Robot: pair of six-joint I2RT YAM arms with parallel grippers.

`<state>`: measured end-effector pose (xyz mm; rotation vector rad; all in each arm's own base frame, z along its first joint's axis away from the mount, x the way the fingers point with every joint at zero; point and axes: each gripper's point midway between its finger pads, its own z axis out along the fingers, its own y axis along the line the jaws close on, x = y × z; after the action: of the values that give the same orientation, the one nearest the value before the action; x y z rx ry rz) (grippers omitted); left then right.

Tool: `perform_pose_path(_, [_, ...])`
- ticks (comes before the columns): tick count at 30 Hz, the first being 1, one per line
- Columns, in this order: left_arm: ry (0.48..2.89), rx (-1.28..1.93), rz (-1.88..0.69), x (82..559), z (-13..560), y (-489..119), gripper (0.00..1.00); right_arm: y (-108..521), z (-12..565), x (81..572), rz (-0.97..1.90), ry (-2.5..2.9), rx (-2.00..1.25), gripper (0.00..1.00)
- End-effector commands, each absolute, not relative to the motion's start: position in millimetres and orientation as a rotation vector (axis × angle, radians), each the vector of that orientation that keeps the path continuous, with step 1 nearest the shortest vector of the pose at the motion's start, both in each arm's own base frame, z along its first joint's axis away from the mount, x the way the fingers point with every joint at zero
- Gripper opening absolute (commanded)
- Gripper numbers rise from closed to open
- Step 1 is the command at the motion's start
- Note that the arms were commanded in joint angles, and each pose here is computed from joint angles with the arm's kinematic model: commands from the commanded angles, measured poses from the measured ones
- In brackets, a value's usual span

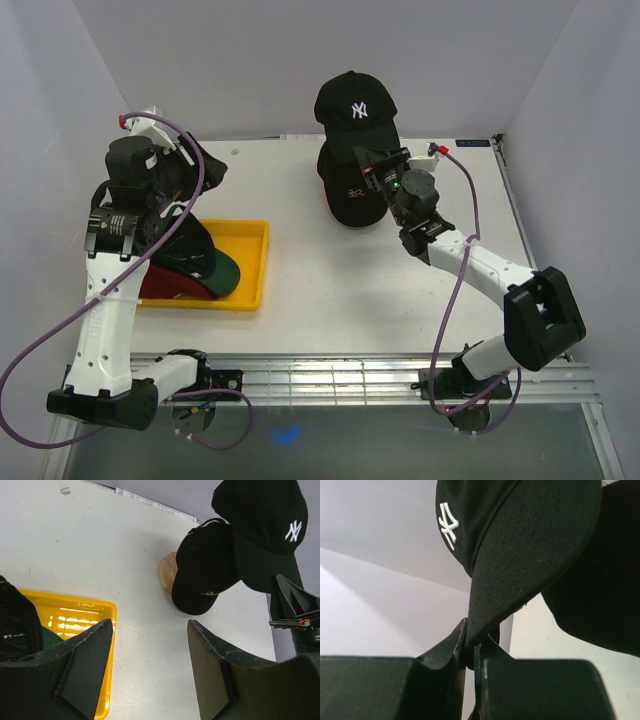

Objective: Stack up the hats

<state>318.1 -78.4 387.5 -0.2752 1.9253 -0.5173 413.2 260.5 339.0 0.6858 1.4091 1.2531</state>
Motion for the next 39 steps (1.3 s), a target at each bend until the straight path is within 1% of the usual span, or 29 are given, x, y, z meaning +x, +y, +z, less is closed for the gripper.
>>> perform_pose_path(1, [1.894, -0.242, -0.535, 314.6, 396.8, -81.6, 0.72, 251.2, 366.2, 403.6, 1.304, 1.269, 0.670, 0.08])
perform_pose_path(14, [1.908, -0.238, -0.526, 315.6, 391.0, -81.2, 0.72, 261.2, 333.7, 392.4, 1.314, 1.303, 0.695, 0.08])
perform_pose_path(39, [1.914, -0.235, -0.506, 315.7, 388.2, -80.9, 0.72, 257.5, 273.3, 379.6, 1.327, 1.356, 0.805, 0.08])
